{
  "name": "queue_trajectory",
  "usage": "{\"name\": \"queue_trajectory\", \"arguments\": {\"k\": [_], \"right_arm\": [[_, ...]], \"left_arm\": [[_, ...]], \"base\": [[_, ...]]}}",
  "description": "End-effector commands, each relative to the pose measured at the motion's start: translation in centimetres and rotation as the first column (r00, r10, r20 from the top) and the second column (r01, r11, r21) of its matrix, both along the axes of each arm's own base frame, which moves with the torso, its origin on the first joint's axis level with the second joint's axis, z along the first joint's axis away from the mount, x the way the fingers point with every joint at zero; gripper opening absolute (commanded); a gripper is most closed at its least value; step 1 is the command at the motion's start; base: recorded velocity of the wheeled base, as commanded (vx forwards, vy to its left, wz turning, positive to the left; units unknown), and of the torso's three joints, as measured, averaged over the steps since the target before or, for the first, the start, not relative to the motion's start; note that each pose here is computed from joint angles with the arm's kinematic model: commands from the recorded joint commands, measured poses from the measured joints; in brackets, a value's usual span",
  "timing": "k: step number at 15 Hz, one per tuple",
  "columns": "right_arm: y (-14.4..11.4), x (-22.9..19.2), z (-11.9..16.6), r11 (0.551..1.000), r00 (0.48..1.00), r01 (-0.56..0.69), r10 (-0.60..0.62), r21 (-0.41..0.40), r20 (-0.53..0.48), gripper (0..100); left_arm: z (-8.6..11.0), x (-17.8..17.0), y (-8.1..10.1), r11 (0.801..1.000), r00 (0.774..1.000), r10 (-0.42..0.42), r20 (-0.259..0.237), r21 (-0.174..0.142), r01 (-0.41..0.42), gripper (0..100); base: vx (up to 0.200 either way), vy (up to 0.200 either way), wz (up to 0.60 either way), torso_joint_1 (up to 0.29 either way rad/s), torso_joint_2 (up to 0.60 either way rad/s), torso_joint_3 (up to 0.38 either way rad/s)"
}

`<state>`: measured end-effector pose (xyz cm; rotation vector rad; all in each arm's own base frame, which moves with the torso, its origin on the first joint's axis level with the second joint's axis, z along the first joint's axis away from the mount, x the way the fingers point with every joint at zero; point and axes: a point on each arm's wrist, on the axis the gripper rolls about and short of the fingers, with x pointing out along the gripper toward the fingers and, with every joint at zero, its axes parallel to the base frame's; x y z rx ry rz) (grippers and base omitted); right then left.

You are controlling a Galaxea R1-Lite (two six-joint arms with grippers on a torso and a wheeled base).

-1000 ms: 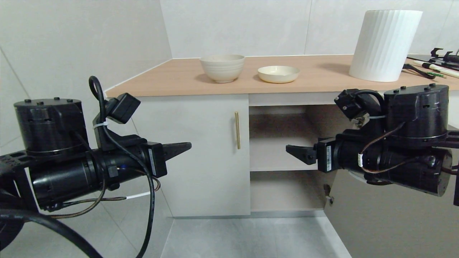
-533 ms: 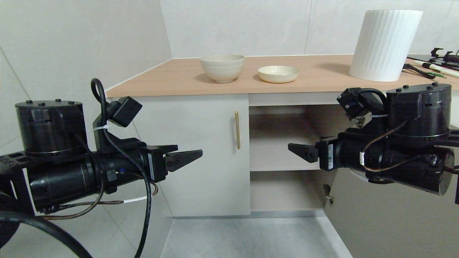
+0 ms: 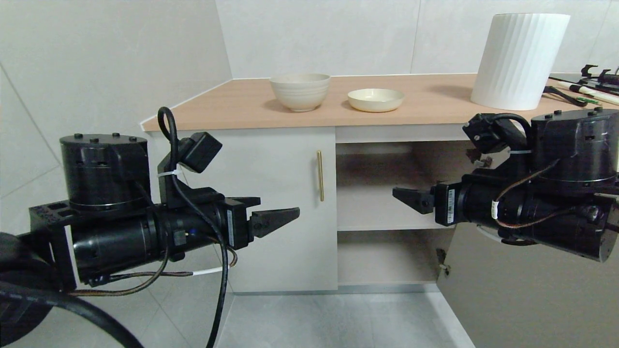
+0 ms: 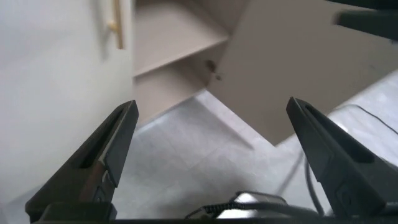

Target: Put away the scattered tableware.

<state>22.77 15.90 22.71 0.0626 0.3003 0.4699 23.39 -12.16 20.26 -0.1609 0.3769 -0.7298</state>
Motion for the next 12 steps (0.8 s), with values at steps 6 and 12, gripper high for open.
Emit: {"name": "queue_trajectory", "arguments": {"k": [6,12], "right_arm": [[-0.82,0.36,0.03,1.0,1.0,0.03,-0.03,0.002,0.004,100],[-0.82,0.37,0.07,1.0,1.0,0.03,-0.03,0.003,0.005,100]], "left_arm": [[0.14,0.53,-0.23,0.998,0.998,0.059,0.002,0.003,-0.059,100],[0.07,0.43,-0.19,0.998,0.998,0.058,-0.004,0.01,-0.058,100]], "base": [[0.0,0.0,0.0,0.0,0.0,0.0],[0.133,0.0,0.0,-0.001,0.0,0.003]]}}
